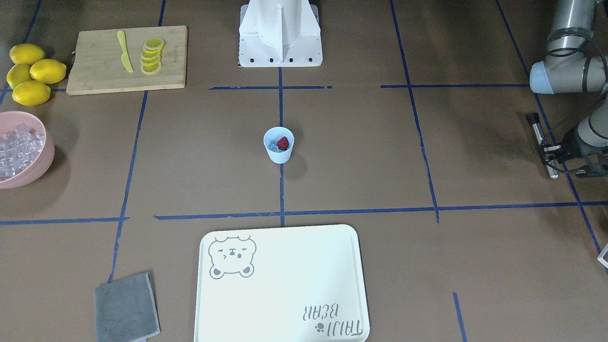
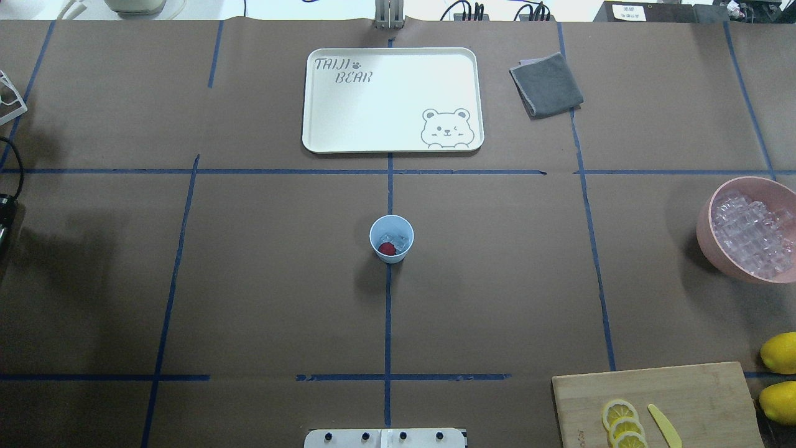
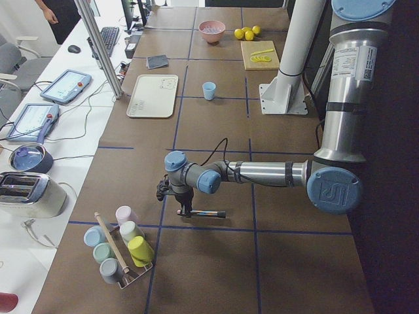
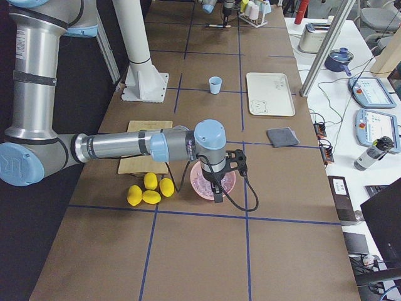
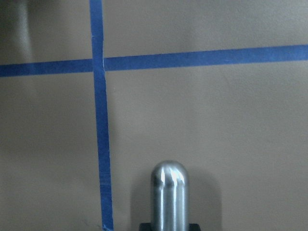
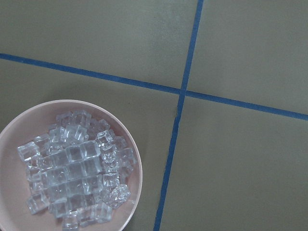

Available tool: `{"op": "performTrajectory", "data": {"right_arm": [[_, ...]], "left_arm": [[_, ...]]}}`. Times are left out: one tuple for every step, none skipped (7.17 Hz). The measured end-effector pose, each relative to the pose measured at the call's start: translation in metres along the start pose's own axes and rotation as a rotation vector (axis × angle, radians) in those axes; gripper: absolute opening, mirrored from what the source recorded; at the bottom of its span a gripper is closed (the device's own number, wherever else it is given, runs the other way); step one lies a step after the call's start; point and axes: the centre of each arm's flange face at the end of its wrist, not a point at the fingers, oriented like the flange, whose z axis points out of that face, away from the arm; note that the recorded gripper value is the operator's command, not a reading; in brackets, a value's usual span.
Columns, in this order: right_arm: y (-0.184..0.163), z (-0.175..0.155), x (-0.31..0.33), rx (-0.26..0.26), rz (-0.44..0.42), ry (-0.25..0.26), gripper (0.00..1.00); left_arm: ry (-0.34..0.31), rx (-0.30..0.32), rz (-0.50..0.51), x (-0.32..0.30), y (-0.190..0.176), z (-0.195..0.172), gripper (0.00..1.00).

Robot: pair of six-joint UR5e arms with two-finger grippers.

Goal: Mash ice and strawberries in cup
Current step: 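Lower the muddler with the left gripper onto the table near the cups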

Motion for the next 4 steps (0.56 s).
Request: {"op": "performTrajectory", "data": {"right_arm": [[0.000,0.000,0.000,-0.001,0.000,0.000,1.00],[0.000,0.000,0.000,-0.001,0.001,0.000,1.00],[0.000,0.000,0.000,0.000,0.000,0.000,1.00],[-0.001,0.000,0.000,0.000,0.000,0.001,1.00]], "left_arm": [[0.000,0.000,0.000,0.000,0.000,0.000,0.84],[0.001,0.001,0.001,0.000,0.000,-0.001,1.00],[0.004,0.008,0.007,0.003,-0.001,-0.004,1.00],[0.017,0.030,0.020,0.010,-0.001,-0.016,1.00]]}}
